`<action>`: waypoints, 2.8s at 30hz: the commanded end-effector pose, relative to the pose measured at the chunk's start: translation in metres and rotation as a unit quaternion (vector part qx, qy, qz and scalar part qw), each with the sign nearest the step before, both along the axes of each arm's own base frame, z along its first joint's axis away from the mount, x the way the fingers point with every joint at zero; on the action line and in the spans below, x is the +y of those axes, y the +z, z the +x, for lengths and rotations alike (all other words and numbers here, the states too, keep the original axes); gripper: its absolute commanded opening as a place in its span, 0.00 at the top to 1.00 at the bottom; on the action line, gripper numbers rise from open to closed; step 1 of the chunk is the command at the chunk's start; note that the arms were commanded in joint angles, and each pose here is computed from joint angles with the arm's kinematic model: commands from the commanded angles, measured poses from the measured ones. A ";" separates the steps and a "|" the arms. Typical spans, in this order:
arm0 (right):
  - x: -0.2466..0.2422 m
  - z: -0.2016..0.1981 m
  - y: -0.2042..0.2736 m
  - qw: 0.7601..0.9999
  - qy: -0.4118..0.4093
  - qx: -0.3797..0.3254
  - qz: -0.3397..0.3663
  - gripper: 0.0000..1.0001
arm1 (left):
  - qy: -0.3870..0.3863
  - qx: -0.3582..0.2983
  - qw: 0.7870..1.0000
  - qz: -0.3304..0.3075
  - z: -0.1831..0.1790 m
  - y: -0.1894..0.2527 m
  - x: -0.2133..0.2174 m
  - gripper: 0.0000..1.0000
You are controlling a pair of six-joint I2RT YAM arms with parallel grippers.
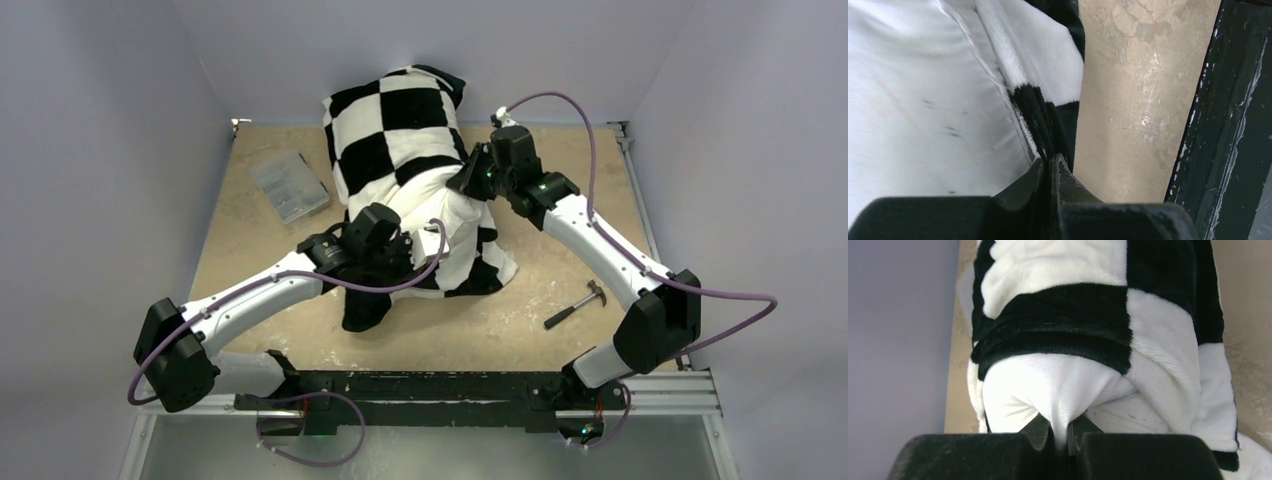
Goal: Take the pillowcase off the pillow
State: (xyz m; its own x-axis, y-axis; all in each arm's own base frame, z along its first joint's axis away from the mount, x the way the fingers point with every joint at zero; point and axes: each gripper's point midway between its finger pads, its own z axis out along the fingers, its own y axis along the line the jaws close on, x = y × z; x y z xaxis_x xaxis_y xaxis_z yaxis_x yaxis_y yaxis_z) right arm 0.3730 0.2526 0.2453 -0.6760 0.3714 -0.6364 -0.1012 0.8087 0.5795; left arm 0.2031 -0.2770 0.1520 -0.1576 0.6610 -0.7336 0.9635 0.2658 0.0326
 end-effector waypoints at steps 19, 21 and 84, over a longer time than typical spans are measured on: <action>-0.157 0.080 0.162 0.958 -0.171 -0.225 0.042 1.00 | 0.197 0.138 0.971 -0.011 -0.013 -0.047 0.007 1.00; -0.153 0.079 0.145 0.963 -0.158 -0.214 0.036 1.00 | 0.215 0.148 0.964 -0.049 -0.010 -0.041 -0.002 0.93; 0.006 0.077 -0.030 0.991 0.035 -0.129 -0.031 0.04 | 0.423 0.218 0.770 -0.425 0.087 0.016 0.029 0.74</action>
